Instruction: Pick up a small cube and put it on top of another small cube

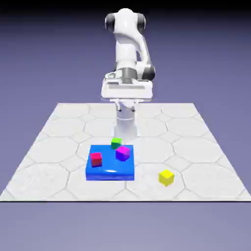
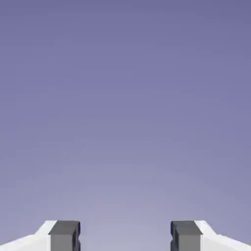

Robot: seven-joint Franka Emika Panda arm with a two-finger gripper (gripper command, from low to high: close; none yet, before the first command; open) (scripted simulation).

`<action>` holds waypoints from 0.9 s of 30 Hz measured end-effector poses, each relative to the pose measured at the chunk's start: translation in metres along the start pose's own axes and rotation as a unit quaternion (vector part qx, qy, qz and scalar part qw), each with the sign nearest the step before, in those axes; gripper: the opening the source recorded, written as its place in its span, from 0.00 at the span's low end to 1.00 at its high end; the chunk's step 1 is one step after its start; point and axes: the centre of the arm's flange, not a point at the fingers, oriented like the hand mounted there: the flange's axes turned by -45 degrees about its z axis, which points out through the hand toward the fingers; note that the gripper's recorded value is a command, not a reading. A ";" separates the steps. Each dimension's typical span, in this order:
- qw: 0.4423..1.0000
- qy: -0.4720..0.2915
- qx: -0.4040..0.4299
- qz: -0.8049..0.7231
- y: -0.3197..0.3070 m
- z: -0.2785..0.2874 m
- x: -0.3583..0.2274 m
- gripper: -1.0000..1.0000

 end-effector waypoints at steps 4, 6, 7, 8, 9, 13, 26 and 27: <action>0.992 -0.093 0.013 0.086 -0.008 0.046 -0.004 0.50; 0.982 -0.139 0.017 0.128 -0.014 0.070 -0.009 0.50; 0.975 -0.163 0.018 0.148 -0.017 0.081 -0.012 0.50; 0.968 -0.186 0.019 0.168 -0.021 0.093 -0.015 0.50; 0.959 -0.209 0.019 0.188 -0.025 0.104 -0.019 0.50; 0.917 -0.302 0.015 0.262 -0.045 0.148 -0.039 0.50; 0.710 -0.548 -0.041 0.440 -0.116 0.261 -0.129 0.50; 0.710 -0.549 -0.041 0.440 -0.121 0.270 -0.143 0.50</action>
